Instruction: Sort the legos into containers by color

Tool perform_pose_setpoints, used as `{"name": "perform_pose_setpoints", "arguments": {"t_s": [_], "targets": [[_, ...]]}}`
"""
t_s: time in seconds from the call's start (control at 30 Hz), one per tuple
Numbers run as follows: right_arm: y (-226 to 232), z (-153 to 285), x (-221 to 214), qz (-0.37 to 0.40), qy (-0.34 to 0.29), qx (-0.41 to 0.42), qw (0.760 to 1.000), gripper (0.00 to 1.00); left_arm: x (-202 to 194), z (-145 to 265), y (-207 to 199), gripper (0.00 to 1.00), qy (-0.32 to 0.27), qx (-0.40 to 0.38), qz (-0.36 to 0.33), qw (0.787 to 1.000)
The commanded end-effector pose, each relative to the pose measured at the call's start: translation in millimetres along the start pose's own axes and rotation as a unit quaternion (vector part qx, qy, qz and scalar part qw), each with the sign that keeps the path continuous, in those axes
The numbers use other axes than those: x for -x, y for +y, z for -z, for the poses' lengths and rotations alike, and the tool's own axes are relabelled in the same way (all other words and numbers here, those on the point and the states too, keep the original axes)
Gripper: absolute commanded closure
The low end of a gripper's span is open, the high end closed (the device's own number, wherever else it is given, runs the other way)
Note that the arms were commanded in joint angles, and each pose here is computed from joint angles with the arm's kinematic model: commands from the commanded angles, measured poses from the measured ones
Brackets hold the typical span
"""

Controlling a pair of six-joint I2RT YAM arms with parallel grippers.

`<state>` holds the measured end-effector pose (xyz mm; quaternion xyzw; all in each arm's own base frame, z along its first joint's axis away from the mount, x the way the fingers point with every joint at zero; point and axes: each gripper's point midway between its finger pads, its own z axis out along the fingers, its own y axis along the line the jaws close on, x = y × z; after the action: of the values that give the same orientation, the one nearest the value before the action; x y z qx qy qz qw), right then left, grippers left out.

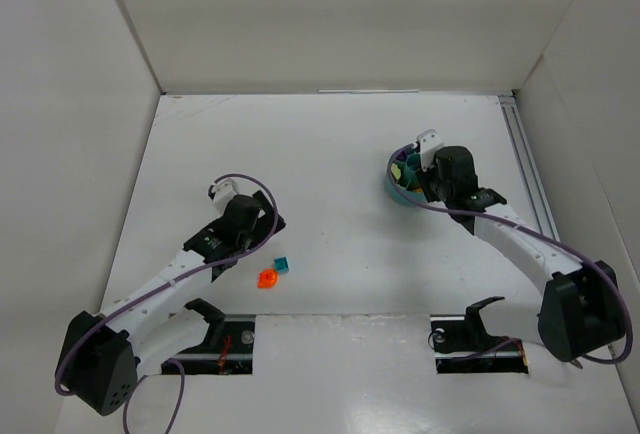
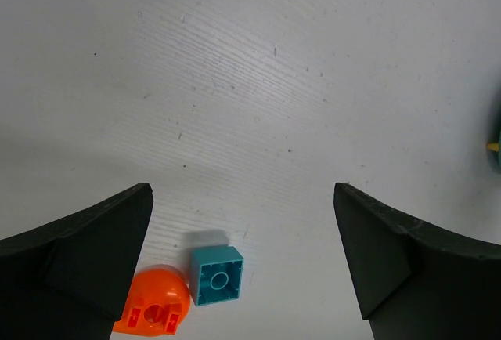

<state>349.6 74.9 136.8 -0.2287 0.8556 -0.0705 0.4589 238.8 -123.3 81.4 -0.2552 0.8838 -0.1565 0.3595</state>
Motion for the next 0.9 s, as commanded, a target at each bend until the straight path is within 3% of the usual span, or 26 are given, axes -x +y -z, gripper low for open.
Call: {"name": "perform_pose_setpoints", "arguments": {"t_s": [0.0, 0.1, 0.23, 0.27, 0.4, 0.67, 0.87], "targets": [[-13, -1, 30, -0.027, -0.035, -0.021, 0.999, 0.70, 2, -1, -1, 0.00, -0.006, -0.006, -0.003, 1.000], [-12, -4, 30, -0.037, -0.035, -0.021, 0.998, 0.67, 2, -1, -1, 0.00, -0.006, -0.006, -0.003, 1.000], [-8, -6, 28, -0.045, -0.033, -0.015, 0.998, 0.55, 1, -1, 1, 0.00, -0.003, -0.003, -0.005, 1.000], [-8, -6, 28, -0.045, -0.033, -0.015, 0.998, 0.45, 1, -1, 1, 0.00, -0.003, -0.003, -0.005, 1.000], [-10, -3, 31, -0.046, -0.038, -0.016, 0.998, 0.30, -2, 0, -1, 0.00, 0.004, -0.008, -0.009, 1.000], [-20, 25, 50, -0.045, -0.088, -0.025, 0.995, 0.23, -14, 1, 5, 0.00, 0.031, -0.003, -0.014, 0.999], [-23, 44, 42, -0.027, -0.092, -0.028, 0.995, 0.16, -50, 2, 21, 0.00, 0.088, 0.013, -0.030, 0.996]]}}
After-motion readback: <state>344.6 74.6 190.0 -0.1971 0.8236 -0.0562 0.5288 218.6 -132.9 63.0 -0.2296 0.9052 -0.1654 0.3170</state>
